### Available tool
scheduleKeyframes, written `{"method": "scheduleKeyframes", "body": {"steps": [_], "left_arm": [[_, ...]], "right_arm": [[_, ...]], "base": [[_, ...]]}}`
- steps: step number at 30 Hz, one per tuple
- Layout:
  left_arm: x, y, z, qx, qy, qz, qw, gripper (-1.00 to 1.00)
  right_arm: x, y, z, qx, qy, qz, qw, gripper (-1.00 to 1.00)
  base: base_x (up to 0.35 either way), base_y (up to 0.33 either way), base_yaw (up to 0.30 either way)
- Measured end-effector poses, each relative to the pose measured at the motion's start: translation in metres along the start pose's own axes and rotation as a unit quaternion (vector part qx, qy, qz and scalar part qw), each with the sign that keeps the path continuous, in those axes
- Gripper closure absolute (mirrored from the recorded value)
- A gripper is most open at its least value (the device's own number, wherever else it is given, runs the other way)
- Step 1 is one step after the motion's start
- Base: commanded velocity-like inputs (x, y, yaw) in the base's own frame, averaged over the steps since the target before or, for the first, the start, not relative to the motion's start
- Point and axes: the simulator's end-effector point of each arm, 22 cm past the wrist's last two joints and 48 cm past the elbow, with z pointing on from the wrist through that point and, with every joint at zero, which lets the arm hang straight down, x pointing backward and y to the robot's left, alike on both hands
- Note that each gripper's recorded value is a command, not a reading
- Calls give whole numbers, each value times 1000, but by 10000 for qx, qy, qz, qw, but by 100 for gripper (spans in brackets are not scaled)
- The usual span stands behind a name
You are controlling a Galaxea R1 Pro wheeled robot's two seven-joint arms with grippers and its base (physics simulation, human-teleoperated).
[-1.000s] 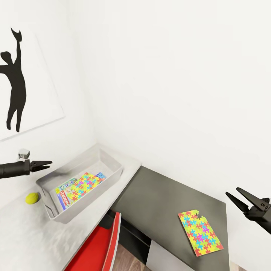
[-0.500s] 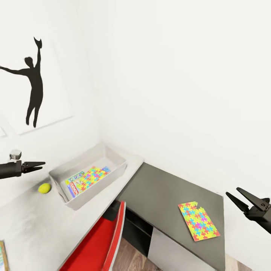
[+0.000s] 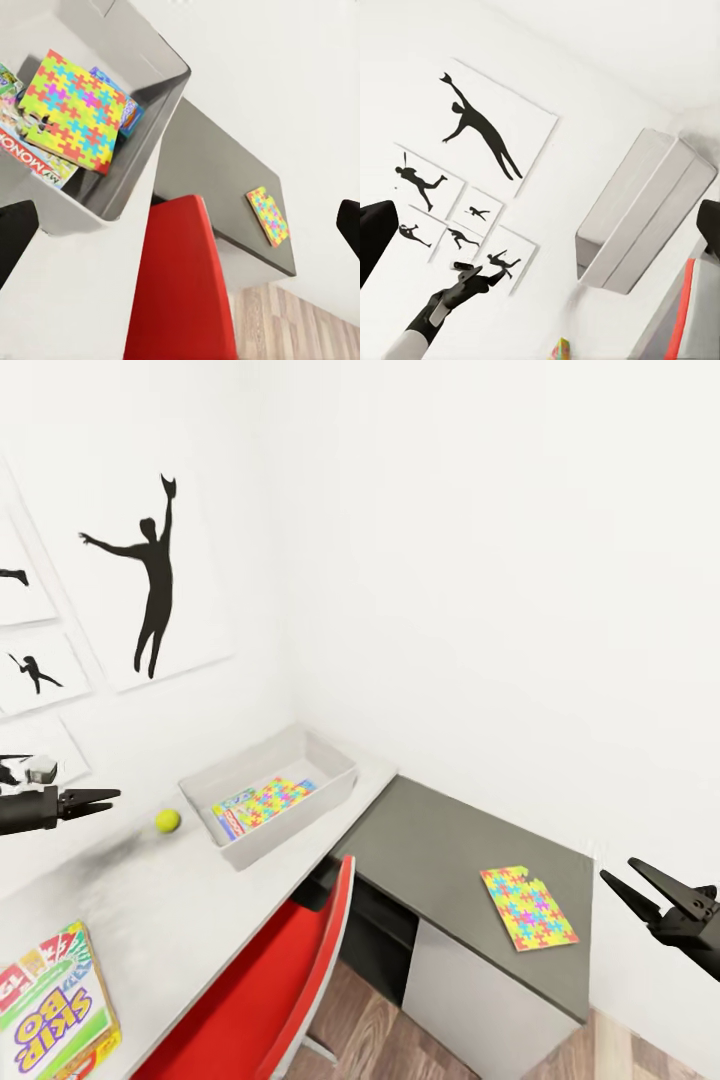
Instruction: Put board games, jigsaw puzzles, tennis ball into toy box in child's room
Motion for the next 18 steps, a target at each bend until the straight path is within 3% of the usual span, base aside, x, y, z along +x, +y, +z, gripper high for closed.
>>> {"method": "scheduleKeyframes", "body": {"steps": [18], "left_arm": [[-2, -7, -4, 29, -40, 41, 10000, -100]], "right_arm": [[-2, 8, -1, -59, -11, -64, 10000, -100]], "base": [[-11, 5, 242]]}}
